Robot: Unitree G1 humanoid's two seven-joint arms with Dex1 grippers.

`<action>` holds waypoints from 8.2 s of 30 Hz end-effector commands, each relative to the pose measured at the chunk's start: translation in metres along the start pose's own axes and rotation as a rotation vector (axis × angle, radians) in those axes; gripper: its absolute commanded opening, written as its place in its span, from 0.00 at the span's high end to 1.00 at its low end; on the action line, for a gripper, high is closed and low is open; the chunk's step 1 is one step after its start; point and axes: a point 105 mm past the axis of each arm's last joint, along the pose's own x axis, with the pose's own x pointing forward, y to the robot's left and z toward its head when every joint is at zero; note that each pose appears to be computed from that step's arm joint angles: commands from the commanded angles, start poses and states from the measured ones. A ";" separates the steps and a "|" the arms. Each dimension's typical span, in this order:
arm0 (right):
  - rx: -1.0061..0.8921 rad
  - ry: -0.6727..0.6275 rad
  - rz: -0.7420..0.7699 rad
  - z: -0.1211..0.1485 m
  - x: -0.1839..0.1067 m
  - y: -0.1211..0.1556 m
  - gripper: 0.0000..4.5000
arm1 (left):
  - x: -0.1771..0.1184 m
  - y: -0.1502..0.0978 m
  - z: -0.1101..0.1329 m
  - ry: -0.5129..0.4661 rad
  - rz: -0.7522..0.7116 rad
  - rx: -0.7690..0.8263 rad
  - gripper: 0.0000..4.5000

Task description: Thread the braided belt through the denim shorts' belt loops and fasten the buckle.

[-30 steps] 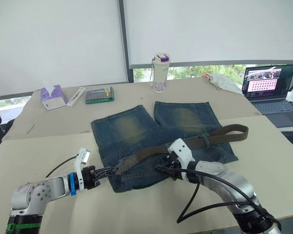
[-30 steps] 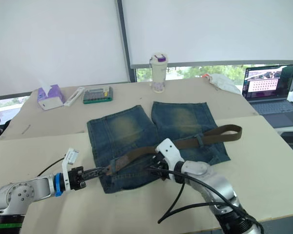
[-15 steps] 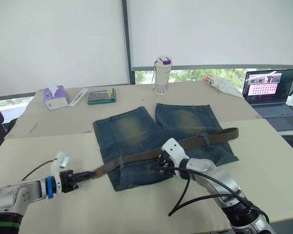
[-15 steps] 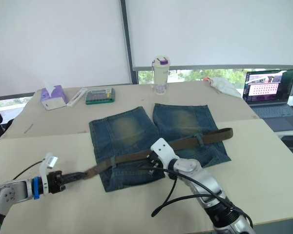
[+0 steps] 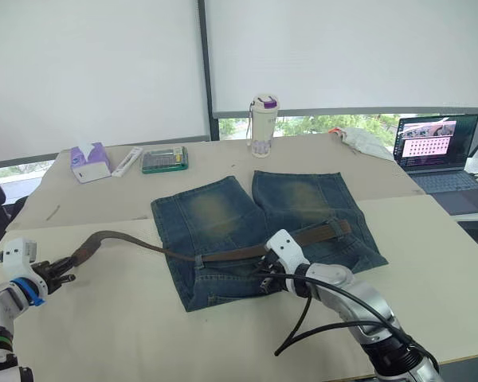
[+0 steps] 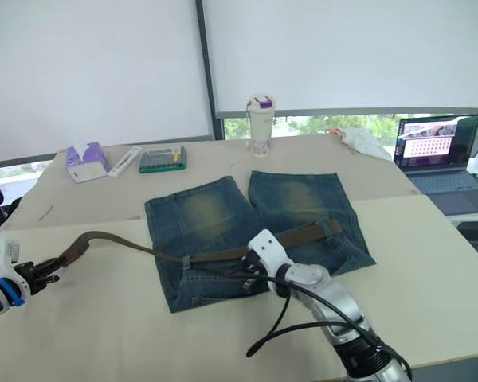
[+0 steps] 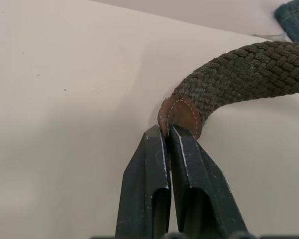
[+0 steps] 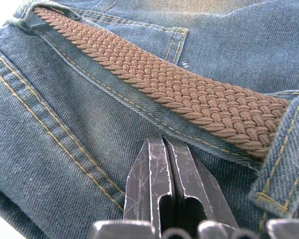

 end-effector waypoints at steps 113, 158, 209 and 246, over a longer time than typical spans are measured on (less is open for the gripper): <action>-0.515 -0.124 -0.355 0.097 -0.084 -0.172 0.99 | 0.051 -0.290 0.061 -0.408 -0.808 1.374 0.98; -0.323 0.187 0.419 -0.035 -0.144 0.014 0.78 | -0.012 -0.248 -0.058 0.279 -1.067 0.899 1.00; -0.401 -0.288 0.464 0.061 -0.081 0.035 0.00 | -0.109 -0.121 -0.006 -0.080 -0.302 -0.412 0.22; -0.456 -0.268 0.404 0.068 -0.096 0.032 0.00 | -0.005 -0.011 0.045 -0.389 0.054 -0.854 0.14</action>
